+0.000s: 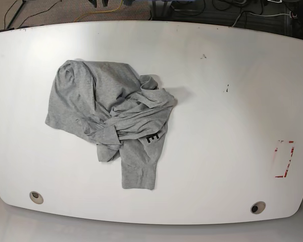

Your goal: Layout the t-shirt on the table in an organized manner, then fold the t-shirt properly

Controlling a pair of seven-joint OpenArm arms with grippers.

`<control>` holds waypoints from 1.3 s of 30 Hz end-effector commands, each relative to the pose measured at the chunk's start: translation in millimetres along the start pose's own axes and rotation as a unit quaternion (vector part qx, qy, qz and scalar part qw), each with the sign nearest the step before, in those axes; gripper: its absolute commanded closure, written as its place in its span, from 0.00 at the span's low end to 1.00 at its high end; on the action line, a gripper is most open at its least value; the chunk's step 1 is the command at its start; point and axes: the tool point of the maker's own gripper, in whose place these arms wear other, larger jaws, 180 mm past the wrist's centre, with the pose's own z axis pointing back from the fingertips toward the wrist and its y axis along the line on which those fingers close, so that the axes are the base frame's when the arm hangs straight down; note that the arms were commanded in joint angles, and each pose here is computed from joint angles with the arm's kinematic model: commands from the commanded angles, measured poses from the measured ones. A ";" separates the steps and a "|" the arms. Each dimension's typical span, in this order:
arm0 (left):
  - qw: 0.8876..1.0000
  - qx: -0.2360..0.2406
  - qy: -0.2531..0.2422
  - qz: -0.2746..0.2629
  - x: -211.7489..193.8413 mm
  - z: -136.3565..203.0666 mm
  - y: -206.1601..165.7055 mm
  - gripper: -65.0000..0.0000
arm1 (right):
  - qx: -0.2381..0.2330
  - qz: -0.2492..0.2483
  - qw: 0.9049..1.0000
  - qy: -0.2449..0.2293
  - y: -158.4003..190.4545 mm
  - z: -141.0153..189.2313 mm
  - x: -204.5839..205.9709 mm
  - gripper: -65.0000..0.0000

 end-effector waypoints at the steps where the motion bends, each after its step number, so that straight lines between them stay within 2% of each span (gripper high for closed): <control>1: 1.000 0.011 -0.012 0.003 10.5 11.3 8.2 0.76 | -0.005 0.003 1.000 -0.022 -3.4 3.5 16.8 0.75; 13: 0.993 0.086 -0.077 0.031 52.7 29.7 32.8 0.76 | -0.014 0.009 0.996 -0.083 -9.0 -10.8 58.5 0.75; 23: 0.986 0.088 -0.139 0.035 89.0 11.3 33.7 0.75 | -0.019 0.007 0.991 -0.130 -11.1 -29.3 88.4 0.75; 33: 0.977 0.088 -0.188 0.040 117.7 -4.4 33.8 0.74 | -0.007 0.011 0.982 -0.188 -6.0 -47.5 126.4 0.75; 35: 0.975 0.089 -0.200 0.042 124.8 -7.5 34.2 0.72 | -0.007 0.010 0.980 -0.198 -5.4 -50.5 133.9 0.75; 39: 0.970 0.089 -0.220 0.046 137.0 -12.7 34.2 0.58 | 0.009 0.004 0.975 -0.220 6.6 -56.3 149.2 0.74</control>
